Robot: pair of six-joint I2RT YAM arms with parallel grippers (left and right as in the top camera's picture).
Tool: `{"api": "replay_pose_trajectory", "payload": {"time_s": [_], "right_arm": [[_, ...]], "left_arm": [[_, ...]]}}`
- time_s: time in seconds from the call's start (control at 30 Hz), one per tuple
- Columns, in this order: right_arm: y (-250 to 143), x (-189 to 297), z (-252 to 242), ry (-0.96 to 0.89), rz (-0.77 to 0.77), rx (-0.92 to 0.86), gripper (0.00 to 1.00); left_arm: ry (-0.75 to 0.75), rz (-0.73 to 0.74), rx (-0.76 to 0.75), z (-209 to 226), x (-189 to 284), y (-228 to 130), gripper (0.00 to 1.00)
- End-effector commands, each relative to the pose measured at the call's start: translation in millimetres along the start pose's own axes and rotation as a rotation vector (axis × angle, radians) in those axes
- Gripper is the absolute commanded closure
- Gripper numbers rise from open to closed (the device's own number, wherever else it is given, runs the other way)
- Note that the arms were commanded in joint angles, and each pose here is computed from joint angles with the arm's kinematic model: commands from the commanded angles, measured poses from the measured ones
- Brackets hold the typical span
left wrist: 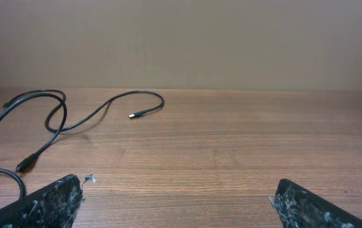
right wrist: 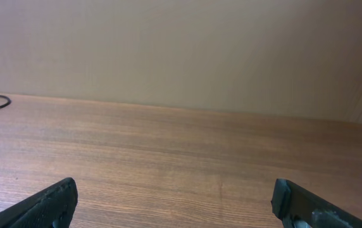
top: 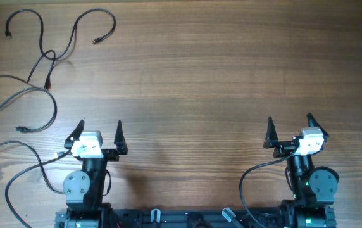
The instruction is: Untangle cables
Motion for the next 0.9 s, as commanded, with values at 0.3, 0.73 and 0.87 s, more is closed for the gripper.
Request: {"api": "replay_pose_trajectory", "payload": {"time_s": [0.3,0.73,0.87], "right_arm": [[2,1,-1,-0.008,-0.015,-0.014,0.0],[2,1,-1,-0.008,-0.015,-0.014,0.0],[2,1,-1,-0.008,-0.015,-0.014,0.0]], "left_arm": [[0.004,-0.002,-0.026,0,0,-2,0.0],[-0.058,-0.014,-0.03,-12,0,0,0.0],[-0.059,-0.014,-0.03,-12,0,0,0.0]]}}
Point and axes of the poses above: each gripper's point midway between its finger pads, its own x axis back along the fingers, its own z axis along the line the jaws close on, y = z × x, the point moved 5 cm from there along x, back along the fingers, and after that the axes turned 11 degrees about -x, right-handed, at the moved point
